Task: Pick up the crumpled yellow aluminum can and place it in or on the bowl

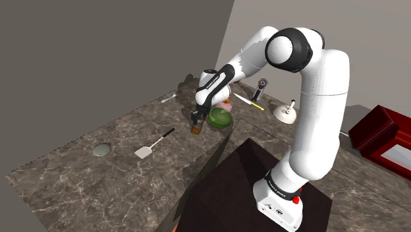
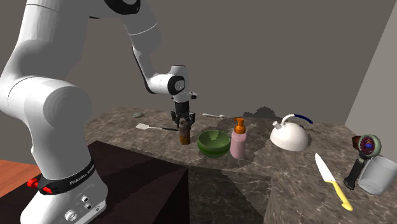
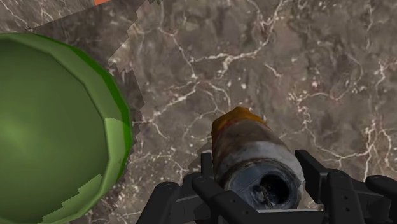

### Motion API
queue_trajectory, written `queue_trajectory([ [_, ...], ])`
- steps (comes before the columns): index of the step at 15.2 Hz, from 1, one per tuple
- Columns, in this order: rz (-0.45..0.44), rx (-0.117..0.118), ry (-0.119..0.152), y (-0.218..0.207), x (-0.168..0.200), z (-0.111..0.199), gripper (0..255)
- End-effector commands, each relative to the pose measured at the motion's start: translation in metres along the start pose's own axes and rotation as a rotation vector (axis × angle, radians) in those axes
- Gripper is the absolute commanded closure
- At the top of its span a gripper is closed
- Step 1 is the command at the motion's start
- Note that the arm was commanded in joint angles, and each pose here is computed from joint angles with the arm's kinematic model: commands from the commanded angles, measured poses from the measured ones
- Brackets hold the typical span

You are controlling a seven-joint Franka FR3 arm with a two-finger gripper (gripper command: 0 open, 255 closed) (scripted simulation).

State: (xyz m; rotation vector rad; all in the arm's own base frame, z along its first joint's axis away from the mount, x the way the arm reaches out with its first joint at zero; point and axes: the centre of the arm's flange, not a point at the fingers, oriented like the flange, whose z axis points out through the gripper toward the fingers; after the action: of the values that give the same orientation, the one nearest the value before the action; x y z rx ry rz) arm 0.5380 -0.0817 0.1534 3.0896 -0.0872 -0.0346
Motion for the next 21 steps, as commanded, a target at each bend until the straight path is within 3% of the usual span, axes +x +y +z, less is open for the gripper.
queue_trajectory([
  [1,0.001,0.0,0.0,0.001,0.0,-0.005,255],
  [21,0.001,0.0,0.0,0.006,-0.002,-0.111,255],
])
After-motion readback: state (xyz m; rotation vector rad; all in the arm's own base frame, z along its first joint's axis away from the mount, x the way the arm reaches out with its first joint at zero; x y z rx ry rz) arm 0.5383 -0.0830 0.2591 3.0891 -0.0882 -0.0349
